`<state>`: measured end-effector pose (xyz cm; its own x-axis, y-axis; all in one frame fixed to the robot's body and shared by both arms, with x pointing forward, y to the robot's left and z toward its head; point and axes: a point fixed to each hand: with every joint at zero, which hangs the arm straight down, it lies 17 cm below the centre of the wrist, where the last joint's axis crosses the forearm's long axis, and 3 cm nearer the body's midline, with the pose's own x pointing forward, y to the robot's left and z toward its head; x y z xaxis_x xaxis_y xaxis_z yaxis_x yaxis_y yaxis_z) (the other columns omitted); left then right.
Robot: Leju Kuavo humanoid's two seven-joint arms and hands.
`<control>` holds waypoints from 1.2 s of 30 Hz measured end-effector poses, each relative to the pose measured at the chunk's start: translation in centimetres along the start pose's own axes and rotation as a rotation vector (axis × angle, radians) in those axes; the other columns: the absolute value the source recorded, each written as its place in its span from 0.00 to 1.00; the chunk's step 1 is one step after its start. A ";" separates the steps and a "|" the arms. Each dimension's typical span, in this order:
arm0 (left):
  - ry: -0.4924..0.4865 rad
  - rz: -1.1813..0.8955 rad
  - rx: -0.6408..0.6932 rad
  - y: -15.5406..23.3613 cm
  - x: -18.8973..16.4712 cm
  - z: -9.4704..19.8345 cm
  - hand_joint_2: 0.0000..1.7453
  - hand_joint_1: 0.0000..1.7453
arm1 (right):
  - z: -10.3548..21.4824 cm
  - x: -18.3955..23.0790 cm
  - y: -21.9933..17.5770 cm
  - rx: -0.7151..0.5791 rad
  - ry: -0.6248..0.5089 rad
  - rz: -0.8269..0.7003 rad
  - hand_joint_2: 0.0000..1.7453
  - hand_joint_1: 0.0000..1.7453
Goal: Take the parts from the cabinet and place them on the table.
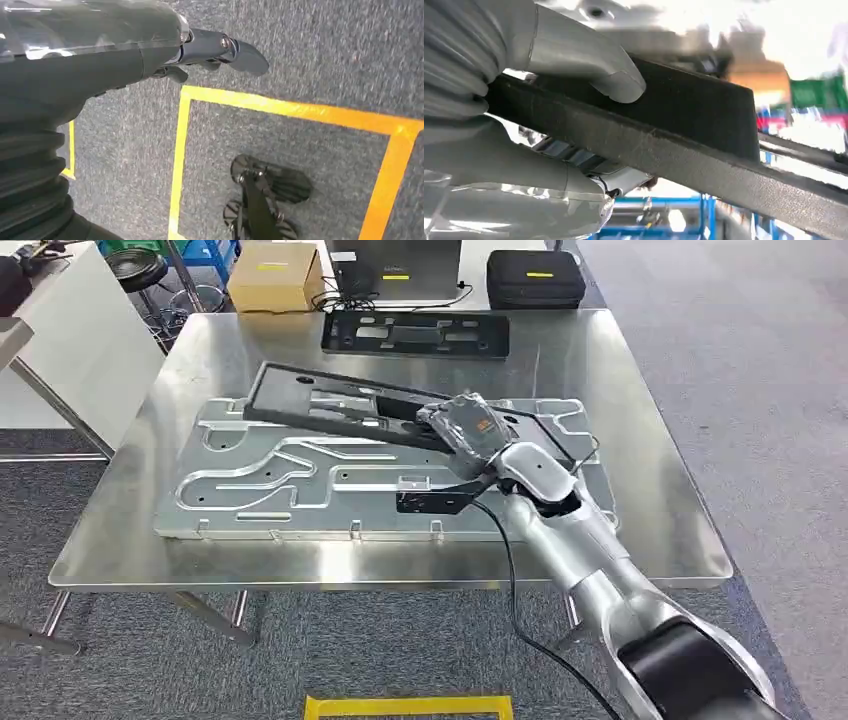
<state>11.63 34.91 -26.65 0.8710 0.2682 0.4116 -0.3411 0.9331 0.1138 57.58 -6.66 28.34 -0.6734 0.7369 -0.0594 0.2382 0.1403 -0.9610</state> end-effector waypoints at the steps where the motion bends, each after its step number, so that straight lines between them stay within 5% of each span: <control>1: 0.000 -0.001 -0.001 0.0 -0.1 0.0 1.00 0.00 | -0.5 0.3 0.9 0.039 -0.002 0.012 1.00 1.00; 9: -0.012 -0.015 -0.028 -0.2 -0.3 0.2 1.00 0.00 | 1.4 0.7 9.3 0.290 0.026 0.060 1.00 1.00; 20: -0.042 -0.053 -0.051 -0.6 0.0 0.3 1.00 0.00 | 5.9 -3.4 13.7 0.346 0.166 0.110 1.00 1.00; 21: -0.044 -0.054 -0.051 -0.5 -0.1 0.3 1.00 0.00 | 6.2 -3.6 13.8 0.346 0.172 0.116 0.00 0.00; 26: -0.058 -0.070 -0.028 -0.1 -0.1 0.3 1.00 0.00 | 7.2 -4.9 14.0 0.326 0.200 0.149 0.00 0.00; 27: -0.061 -0.079 -0.022 0.0 -0.1 0.3 0.00 0.00 | 7.3 -4.9 14.0 0.322 0.202 0.154 0.00 0.00; 36: -0.095 -0.116 -0.002 0.5 0.3 0.3 0.00 0.00 | 7.8 -5.0 13.4 0.239 0.195 0.191 0.00 0.00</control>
<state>11.66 35.39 -26.17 0.8671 0.1352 0.4795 -0.2398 0.9569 0.1638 58.66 -13.59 13.71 -0.4804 0.8506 -0.2138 0.1611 -0.1540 -0.9748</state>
